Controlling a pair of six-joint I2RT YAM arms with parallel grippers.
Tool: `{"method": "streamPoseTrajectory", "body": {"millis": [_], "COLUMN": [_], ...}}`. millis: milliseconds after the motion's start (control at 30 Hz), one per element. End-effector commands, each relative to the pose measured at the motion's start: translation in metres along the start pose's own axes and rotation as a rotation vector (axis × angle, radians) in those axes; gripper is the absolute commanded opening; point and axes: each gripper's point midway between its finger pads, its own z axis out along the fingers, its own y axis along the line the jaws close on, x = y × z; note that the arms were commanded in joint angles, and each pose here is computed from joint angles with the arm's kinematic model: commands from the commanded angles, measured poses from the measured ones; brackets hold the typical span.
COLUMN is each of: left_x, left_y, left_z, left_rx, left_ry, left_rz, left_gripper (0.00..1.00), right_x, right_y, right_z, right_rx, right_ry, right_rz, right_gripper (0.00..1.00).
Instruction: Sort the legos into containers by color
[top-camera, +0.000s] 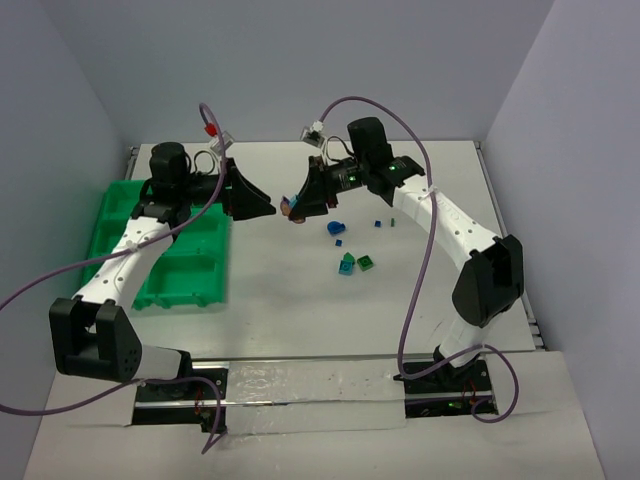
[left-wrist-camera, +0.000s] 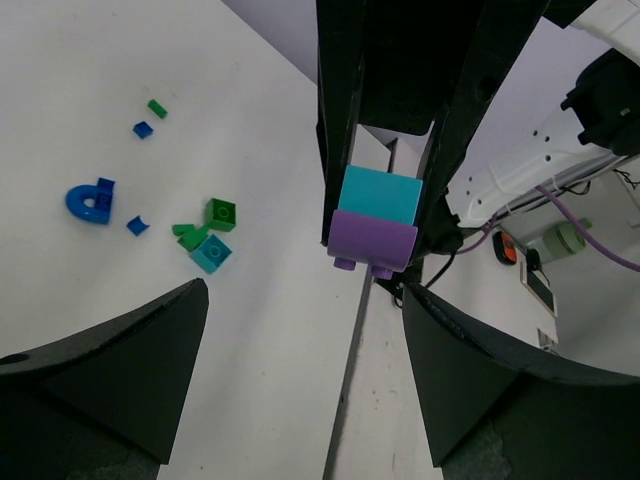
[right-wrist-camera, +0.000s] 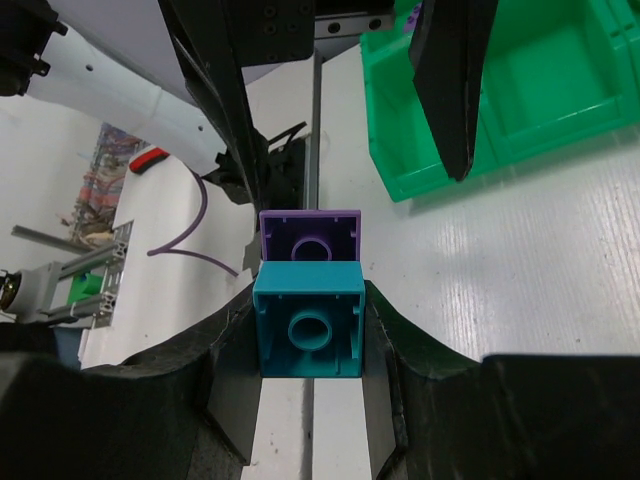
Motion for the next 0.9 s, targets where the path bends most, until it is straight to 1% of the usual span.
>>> {"method": "streamPoseTrajectory", "body": {"millis": [0, 267, 533, 633, 800, 833, 867], "left_x": [-0.006, -0.006, -0.006, -0.006, -0.003, -0.003, -0.002], "left_y": [-0.025, -0.035, -0.037, -0.038, -0.039, -0.04, -0.04], "left_z": [0.004, 0.011, 0.017, 0.018, 0.018, 0.018, 0.018], "left_rx": [0.104, 0.144, 0.153, 0.154, 0.164, 0.167, 0.169], "left_ry": [-0.003, 0.004, 0.004, 0.004, 0.012, 0.014, 0.017], "left_rz": [0.047, 0.047, 0.048, 0.051, 0.051, 0.051, 0.05], "left_gripper": [0.88, 0.88, 0.8, 0.73, 0.48, 0.44, 0.41], "right_x": [-0.01, -0.007, -0.005, -0.004, -0.004, -0.004, -0.004], "right_y": [0.023, 0.027, 0.03, 0.031, 0.03, 0.03, 0.03], "right_z": [-0.002, 0.001, 0.004, 0.005, 0.005, 0.005, 0.005], "right_rx": [-0.035, -0.055, -0.076, -0.078, -0.076, -0.076, -0.076], "right_ry": [-0.015, -0.002, 0.008, 0.01, 0.01, 0.01, 0.01], "right_rz": [-0.088, -0.091, -0.086, -0.086, -0.086, -0.086, -0.085], "right_gripper": [0.0, 0.0, 0.0, 0.0, 0.0, 0.0, 0.0]}}
